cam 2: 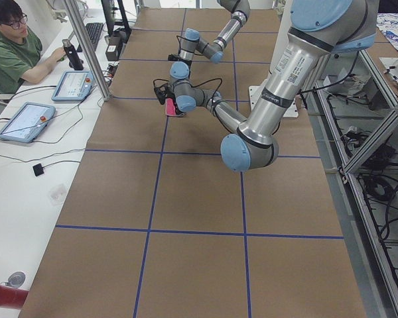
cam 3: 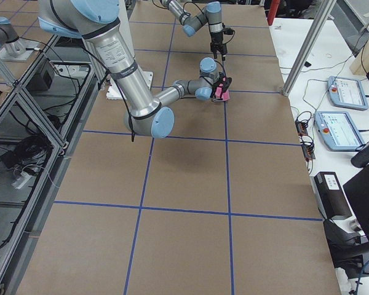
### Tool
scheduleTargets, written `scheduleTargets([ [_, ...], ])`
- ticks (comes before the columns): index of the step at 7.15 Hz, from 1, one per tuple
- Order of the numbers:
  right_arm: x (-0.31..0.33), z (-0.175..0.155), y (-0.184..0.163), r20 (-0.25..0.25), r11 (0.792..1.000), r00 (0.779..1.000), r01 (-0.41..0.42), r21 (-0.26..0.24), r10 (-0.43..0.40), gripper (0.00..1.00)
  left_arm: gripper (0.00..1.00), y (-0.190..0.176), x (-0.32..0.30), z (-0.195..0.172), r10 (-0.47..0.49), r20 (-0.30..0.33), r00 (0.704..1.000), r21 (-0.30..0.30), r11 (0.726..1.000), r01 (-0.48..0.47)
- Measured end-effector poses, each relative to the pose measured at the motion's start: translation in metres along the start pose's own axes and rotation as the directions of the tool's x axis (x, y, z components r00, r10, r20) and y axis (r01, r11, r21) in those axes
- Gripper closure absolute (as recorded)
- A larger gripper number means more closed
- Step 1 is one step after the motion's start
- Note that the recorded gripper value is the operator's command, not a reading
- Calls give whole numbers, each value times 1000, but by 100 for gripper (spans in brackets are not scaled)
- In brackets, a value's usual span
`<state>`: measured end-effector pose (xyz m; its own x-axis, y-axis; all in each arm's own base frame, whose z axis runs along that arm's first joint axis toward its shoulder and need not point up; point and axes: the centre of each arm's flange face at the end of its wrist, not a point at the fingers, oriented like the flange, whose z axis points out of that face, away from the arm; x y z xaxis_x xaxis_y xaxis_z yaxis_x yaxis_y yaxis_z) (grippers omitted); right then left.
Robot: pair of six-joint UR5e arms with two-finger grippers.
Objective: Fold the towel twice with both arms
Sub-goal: 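Move the right gripper to the folded towel's corner nearest it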
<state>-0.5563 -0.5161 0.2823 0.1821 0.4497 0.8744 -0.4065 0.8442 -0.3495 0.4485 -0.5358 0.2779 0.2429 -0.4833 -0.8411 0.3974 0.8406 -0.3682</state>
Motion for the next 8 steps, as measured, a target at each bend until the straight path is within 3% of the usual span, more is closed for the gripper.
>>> scheduleTargets([
  [8,-19,12,-7,-5,1000,1000,-5,12,5,2,0,-4,-6,0,-3,3,1000,2,1000,3],
])
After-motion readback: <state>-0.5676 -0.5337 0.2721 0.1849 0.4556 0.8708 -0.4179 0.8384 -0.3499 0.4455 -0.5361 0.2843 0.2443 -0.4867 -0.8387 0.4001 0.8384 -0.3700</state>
